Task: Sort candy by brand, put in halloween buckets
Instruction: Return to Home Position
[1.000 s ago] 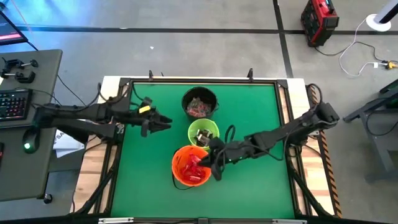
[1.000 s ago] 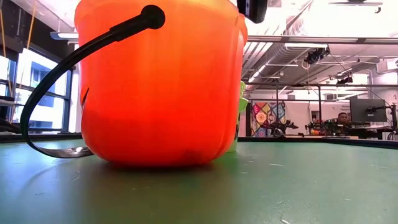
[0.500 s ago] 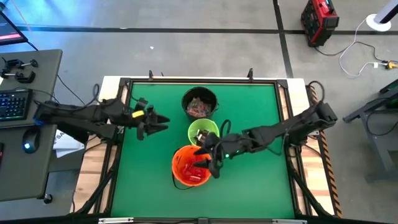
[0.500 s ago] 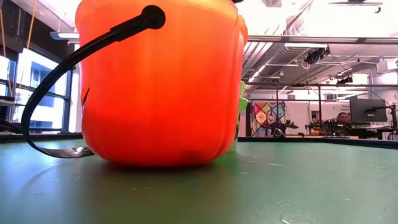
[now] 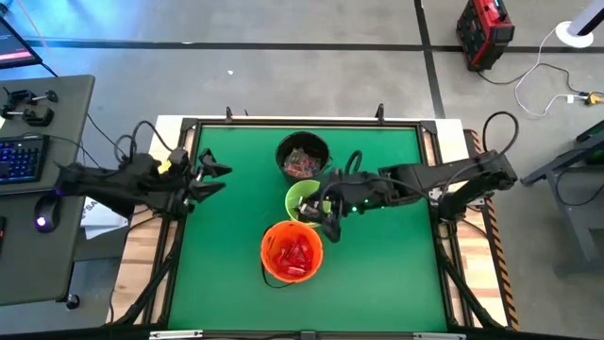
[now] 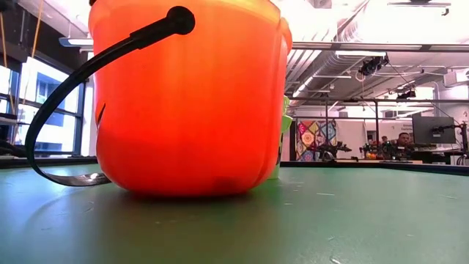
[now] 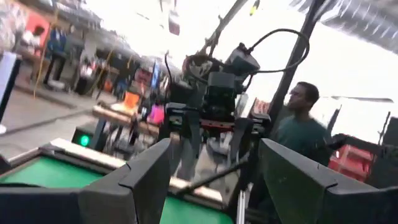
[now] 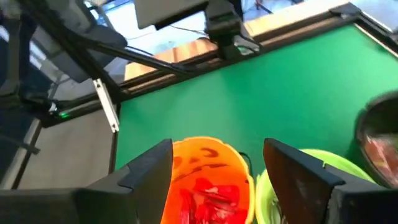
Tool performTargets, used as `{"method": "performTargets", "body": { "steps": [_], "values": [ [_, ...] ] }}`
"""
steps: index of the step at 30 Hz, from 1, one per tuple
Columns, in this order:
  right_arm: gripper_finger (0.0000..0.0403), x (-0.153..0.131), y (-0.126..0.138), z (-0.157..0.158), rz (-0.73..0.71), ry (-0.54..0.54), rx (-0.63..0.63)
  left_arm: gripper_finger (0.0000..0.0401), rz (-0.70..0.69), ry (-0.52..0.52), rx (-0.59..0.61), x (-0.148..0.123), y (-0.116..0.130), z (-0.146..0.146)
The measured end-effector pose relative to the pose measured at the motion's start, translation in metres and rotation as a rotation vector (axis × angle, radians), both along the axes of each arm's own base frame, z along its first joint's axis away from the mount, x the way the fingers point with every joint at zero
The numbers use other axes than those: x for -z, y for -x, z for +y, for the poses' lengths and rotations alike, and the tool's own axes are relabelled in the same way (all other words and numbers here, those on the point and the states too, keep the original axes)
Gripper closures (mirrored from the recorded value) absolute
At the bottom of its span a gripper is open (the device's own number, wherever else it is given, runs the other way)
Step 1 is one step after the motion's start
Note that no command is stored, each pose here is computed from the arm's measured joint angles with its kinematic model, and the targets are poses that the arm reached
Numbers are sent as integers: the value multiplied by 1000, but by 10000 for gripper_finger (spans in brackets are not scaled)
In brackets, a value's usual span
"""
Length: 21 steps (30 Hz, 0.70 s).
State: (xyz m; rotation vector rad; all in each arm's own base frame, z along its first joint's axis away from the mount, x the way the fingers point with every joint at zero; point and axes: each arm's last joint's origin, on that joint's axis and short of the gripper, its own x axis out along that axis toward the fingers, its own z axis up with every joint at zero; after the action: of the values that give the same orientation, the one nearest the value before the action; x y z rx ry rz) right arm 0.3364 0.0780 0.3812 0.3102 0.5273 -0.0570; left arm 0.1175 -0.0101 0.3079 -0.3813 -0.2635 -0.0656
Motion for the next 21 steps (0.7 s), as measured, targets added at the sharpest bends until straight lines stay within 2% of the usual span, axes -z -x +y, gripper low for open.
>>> {"method": "performTargets", "body": {
  "steps": [3, 8, 18, 21],
  "values": [
    [160, -1, 2, -6, 34, -27, 37, 179, -72, 17, -20, 22, 2, 3],
    [180, 1, 2, -10, 57, -67, 65, 215, -147, 56, -8, 55, 8, 7],
    [289, 2, 2, -9, 67, -115, 47, 340, -159, 88, -29, 97, 18, 12],
    [331, 2, 2, -8, 75, -123, 32, 385, -78, 94, -38, 107, 16, 13]
  ]
}}
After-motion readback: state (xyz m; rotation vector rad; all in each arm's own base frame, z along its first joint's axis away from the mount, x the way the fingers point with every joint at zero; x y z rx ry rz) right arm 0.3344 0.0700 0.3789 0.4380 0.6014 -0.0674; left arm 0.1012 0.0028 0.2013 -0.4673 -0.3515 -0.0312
